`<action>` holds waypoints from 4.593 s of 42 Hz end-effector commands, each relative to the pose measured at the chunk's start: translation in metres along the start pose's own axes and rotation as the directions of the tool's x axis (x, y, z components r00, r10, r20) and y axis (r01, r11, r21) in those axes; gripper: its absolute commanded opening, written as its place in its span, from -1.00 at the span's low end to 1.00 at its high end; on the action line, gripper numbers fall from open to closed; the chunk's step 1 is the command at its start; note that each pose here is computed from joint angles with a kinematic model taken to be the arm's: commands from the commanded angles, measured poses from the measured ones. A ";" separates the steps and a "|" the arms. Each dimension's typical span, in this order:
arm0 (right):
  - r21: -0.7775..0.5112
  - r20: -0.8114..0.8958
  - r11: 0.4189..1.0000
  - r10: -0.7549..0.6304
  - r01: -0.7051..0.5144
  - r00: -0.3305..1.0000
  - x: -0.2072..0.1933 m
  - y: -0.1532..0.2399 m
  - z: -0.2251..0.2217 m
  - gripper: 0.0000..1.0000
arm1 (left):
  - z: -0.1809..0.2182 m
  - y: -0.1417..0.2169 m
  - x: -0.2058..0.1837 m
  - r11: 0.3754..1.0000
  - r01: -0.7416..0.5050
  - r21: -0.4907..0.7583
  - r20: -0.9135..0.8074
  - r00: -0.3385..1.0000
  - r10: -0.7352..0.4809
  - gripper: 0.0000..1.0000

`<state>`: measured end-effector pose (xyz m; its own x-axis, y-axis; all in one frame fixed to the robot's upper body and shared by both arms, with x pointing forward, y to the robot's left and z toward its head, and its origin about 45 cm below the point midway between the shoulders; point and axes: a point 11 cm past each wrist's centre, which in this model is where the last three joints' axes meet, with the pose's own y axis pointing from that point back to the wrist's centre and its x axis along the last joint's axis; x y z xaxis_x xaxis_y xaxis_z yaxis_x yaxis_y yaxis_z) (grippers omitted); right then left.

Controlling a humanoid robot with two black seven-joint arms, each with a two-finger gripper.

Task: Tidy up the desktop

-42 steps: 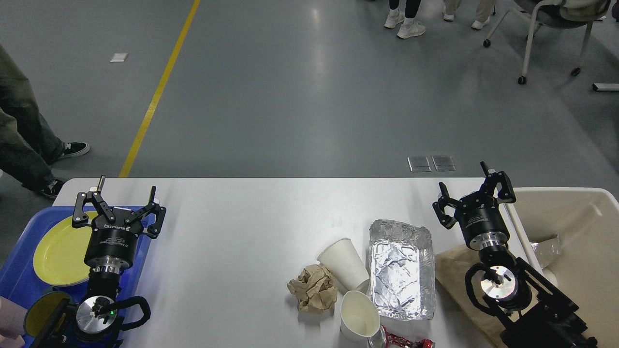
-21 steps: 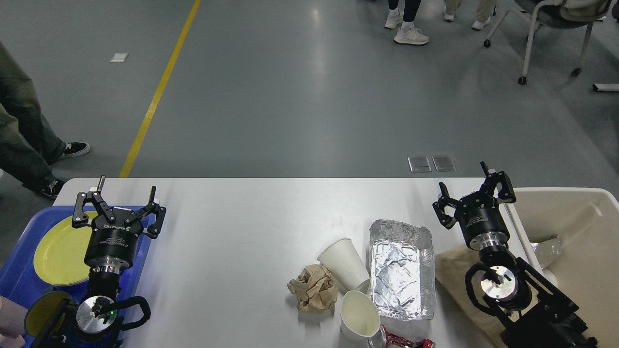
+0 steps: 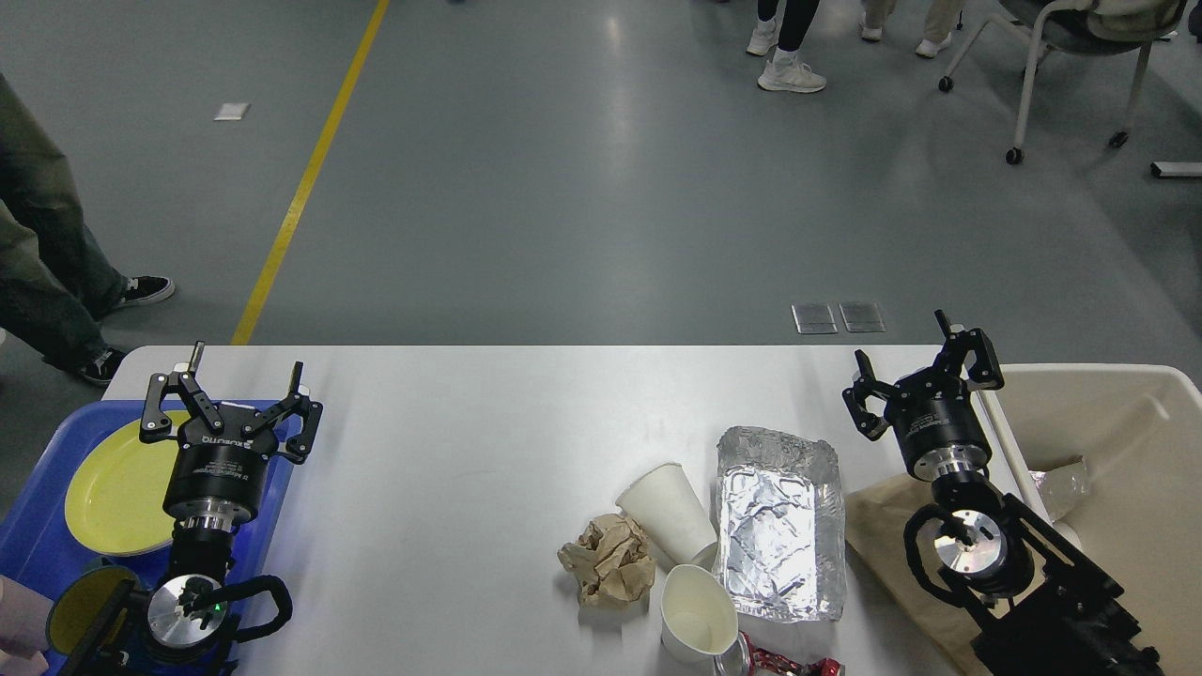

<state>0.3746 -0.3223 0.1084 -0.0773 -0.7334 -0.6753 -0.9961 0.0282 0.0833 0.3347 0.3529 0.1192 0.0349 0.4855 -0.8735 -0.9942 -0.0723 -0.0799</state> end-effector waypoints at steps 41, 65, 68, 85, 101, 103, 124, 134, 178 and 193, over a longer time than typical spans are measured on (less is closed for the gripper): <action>-0.002 -0.032 1.000 0.011 -0.011 0.999 0.013 0.007 -0.007 1.00 | 0.000 0.000 0.000 1.000 0.000 0.000 -0.001 1.000 0.000 0.93; 0.009 -0.006 0.998 -0.057 0.057 0.998 -0.013 -0.001 -0.009 1.00 | 0.000 0.000 0.000 1.000 0.000 0.000 0.000 1.000 0.000 0.93; -0.013 -0.043 0.997 -0.073 0.072 0.996 -0.012 0.000 -0.011 1.00 | 0.000 0.000 0.000 1.000 0.000 0.000 -0.001 1.000 0.000 0.93; -0.465 -0.614 0.860 -0.484 0.210 0.624 -0.038 -0.027 -0.081 1.00 | 0.000 0.000 0.000 1.000 0.000 0.000 0.000 1.000 0.000 0.93; -0.789 -0.606 0.596 -0.795 -0.149 0.032 -0.075 -0.040 -0.127 1.00 | 0.000 0.000 0.000 1.000 0.000 0.000 -0.001 1.000 0.000 0.93; -0.807 -0.571 0.559 -0.821 -0.187 0.008 -0.082 -0.038 -0.131 1.00 | 0.000 0.000 0.000 1.000 0.000 0.000 -0.001 1.000 0.000 0.93; -0.738 -0.140 0.162 -0.986 -0.655 -0.087 -0.193 0.046 -0.152 1.00 | 0.000 0.000 0.000 1.000 0.000 0.000 -0.001 1.000 0.000 0.93; -0.722 -0.108 0.145 -0.989 -0.676 -0.097 -0.211 0.077 -0.163 0.99 | 0.000 0.000 0.000 1.000 0.000 0.000 -0.001 1.000 0.000 0.93; -0.630 -0.044 0.271 -0.948 -0.727 -0.315 0.032 0.067 -0.130 0.92 | 0.000 0.000 0.000 1.000 0.000 0.000 -0.001 1.000 0.000 0.93; -0.727 -0.026 0.249 -0.941 -0.640 -0.337 0.074 0.078 -0.102 0.92 | 0.000 0.000 0.000 1.000 0.000 0.000 -0.001 1.000 0.000 0.93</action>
<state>0.2993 -0.4446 0.1486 0.9652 0.1962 0.1728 -0.1796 0.0174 0.9836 0.3347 0.3526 0.1191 0.0349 0.4844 -0.8741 -0.9942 -0.0725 -0.0798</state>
